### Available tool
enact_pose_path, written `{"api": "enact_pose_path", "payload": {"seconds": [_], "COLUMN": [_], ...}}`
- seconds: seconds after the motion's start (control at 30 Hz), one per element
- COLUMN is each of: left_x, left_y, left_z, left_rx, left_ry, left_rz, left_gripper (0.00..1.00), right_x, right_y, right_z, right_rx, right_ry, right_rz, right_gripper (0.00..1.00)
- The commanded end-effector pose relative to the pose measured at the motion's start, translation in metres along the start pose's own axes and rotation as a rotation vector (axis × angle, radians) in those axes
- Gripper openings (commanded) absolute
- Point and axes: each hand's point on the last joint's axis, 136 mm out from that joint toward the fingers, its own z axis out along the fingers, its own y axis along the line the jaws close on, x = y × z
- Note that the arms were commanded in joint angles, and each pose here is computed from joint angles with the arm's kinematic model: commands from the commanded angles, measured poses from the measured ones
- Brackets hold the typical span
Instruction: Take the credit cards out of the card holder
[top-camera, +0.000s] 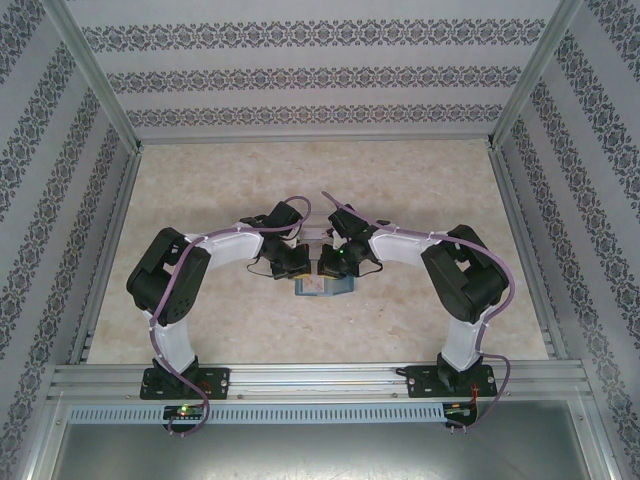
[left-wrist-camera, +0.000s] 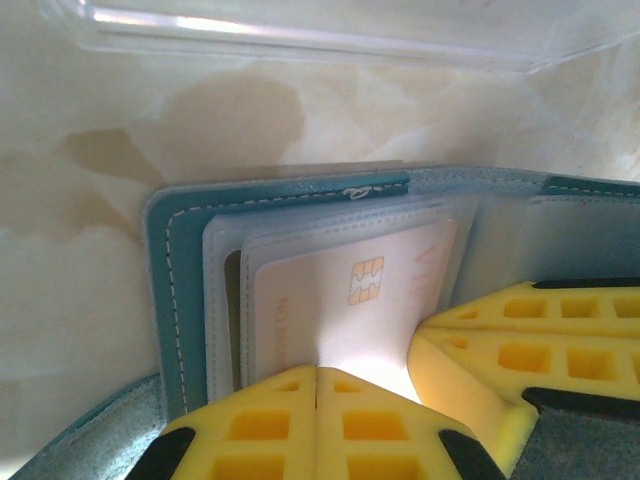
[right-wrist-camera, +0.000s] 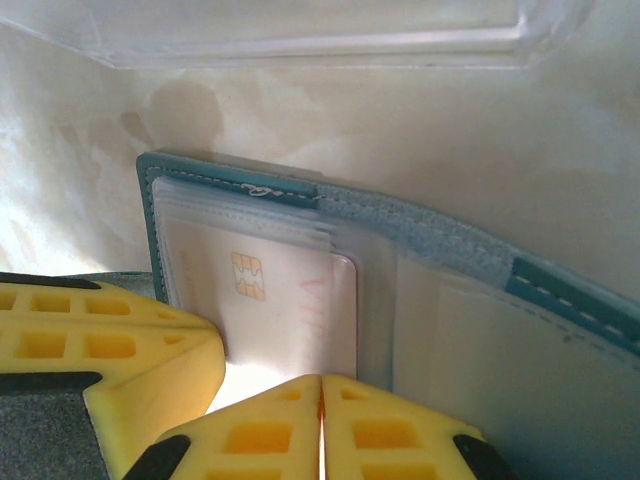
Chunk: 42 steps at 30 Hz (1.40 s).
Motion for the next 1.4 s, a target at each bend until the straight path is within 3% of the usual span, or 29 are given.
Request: {"api": "enact_pose_path", "payload": {"seconds": [0.0, 0.1, 0.17, 0.47, 1.03, 1.37], "left_x": [0.009, 0.008, 0.008, 0.009, 0.010, 0.013], "left_y": [0.007, 0.006, 0.005, 0.004, 0.007, 0.016], "left_z": [-0.001, -0.003, -0.004, -0.009, -0.004, 0.003], "left_rx": [-0.044, -0.043, -0.044, -0.043, -0.056, -0.089], "left_ry": [0.021, 0.016, 0.015, 0.009, 0.028, 0.055], "left_rz": [0.012, 0.015, 0.017, 0.018, 0.018, 0.015], "left_gripper": [0.04, 0.04, 0.05, 0.09, 0.08, 0.07], "right_x": [0.006, 0.007, 0.007, 0.005, 0.001, 0.002], "right_y": [0.003, 0.000, -0.005, -0.015, -0.002, -0.008], "right_z": [0.008, 0.010, 0.008, -0.002, -0.023, -0.022], "right_rx": [-0.011, 0.006, 0.039, 0.138, 0.094, 0.058], "right_ry": [0.021, 0.023, 0.015, -0.014, -0.053, -0.040], "right_rz": [-0.008, -0.007, -0.011, -0.037, -0.042, -0.010], "right_gripper": [0.09, 0.13, 0.25, 0.36, 0.38, 0.34]}}
